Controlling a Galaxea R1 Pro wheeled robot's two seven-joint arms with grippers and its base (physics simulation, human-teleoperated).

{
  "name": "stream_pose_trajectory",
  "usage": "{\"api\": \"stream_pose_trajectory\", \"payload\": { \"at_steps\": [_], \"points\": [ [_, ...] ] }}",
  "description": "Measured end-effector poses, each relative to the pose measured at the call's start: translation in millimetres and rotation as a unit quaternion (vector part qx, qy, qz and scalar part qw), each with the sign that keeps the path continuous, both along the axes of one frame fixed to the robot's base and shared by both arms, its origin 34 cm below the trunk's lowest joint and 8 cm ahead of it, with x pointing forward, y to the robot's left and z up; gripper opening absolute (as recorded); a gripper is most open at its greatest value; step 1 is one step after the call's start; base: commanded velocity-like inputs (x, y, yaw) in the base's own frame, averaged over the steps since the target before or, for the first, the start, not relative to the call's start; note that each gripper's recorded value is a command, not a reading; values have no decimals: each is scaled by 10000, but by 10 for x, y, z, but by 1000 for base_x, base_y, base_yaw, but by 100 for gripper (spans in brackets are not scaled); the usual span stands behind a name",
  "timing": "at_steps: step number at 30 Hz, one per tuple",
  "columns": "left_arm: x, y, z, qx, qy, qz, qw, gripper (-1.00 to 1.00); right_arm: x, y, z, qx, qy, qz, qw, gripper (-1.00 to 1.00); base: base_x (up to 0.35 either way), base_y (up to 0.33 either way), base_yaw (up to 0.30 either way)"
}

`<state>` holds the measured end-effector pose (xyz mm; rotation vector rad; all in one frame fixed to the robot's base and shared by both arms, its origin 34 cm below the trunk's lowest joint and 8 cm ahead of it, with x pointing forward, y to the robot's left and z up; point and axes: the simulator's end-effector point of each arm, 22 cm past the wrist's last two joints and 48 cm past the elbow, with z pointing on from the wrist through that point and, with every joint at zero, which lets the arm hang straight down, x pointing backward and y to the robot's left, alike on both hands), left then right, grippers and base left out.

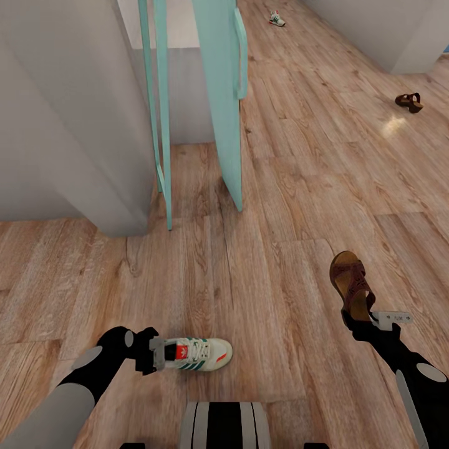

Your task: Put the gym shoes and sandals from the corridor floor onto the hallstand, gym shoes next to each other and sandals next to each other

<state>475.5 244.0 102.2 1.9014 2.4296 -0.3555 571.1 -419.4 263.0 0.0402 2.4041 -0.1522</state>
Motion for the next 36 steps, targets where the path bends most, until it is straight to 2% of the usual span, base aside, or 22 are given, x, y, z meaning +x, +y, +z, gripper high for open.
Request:
{"api": "stream_pose_trajectory", "payload": {
  "at_steps": [27,36],
  "points": [
    [117,-65,22,-42,-83,6,10000,100,-1,0,0,1,0,1,10000,-100,0,0,0],
    [145,-143,13,-80,-154,16,9998,100,11,2,14,-6,-15,7,10000,-100,0,0,0]
  ]
}}
